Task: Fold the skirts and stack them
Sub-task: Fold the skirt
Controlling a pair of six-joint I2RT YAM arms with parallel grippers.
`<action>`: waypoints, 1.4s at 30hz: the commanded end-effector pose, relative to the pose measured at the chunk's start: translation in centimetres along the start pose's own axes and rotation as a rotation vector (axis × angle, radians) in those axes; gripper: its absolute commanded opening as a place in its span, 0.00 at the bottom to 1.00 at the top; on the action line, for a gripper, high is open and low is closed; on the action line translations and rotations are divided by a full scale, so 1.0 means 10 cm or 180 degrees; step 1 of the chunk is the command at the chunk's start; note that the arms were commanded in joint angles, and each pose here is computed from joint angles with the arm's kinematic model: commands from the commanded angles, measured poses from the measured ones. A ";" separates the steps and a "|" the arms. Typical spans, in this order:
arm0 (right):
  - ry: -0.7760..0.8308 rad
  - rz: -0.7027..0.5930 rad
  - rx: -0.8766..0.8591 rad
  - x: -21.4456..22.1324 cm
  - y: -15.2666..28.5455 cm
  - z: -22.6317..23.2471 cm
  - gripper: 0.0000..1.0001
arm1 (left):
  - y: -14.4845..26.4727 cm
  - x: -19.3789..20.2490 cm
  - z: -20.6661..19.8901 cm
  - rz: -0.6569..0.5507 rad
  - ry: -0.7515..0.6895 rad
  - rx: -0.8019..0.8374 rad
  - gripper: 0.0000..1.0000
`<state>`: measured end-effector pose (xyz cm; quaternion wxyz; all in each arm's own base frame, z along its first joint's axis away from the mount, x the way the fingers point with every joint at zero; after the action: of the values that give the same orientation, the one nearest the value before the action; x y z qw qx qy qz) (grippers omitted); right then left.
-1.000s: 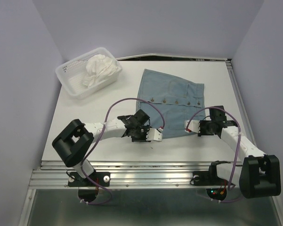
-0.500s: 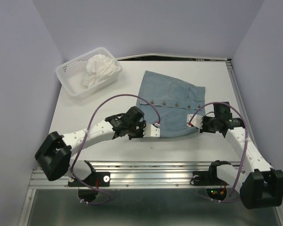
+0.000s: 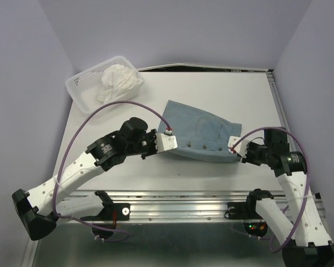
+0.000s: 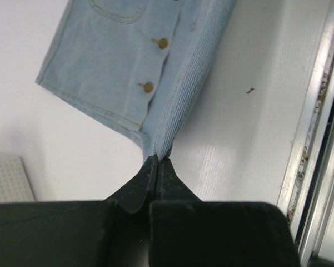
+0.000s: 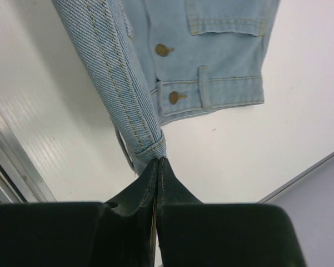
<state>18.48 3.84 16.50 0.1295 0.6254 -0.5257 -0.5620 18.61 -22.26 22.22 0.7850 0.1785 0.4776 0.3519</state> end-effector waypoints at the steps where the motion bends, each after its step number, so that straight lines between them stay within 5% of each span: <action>1: -0.0431 -0.0098 0.0210 -0.23 0.06 -0.35 0.01 | 0.10 -0.11 0.58 0.0006 0.0202 -0.0699 0.00; 8: -0.0713 0.0080 0.0013 -0.29 -0.28 -0.73 0.01 | -0.16 -0.08 1.63 -0.0018 0.0499 -0.1142 0.00; 20: -0.0528 0.0233 -0.0079 -0.31 -0.70 -1.28 0.01 | -0.76 0.09 2.45 -0.0033 0.0544 -0.1267 0.00; 42: -0.0927 0.0552 -0.0453 0.25 -1.68 -1.54 0.01 | -2.03 0.86 2.98 0.0026 0.0653 -0.1171 0.00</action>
<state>37.73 2.74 6.28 0.1708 0.4614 -0.5401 -0.6828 51.72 -27.63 12.82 0.7053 0.0665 0.5263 0.4702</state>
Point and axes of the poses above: each gripper's point midway between its finger pads, its own y axis back along the fingers, its own z axis along the line the jaws close on, x = y × z, the point moved 1 cm from there along y, back along the fingers, and after that the axes turned 10 degrees about -y, right-handed, at the moved point
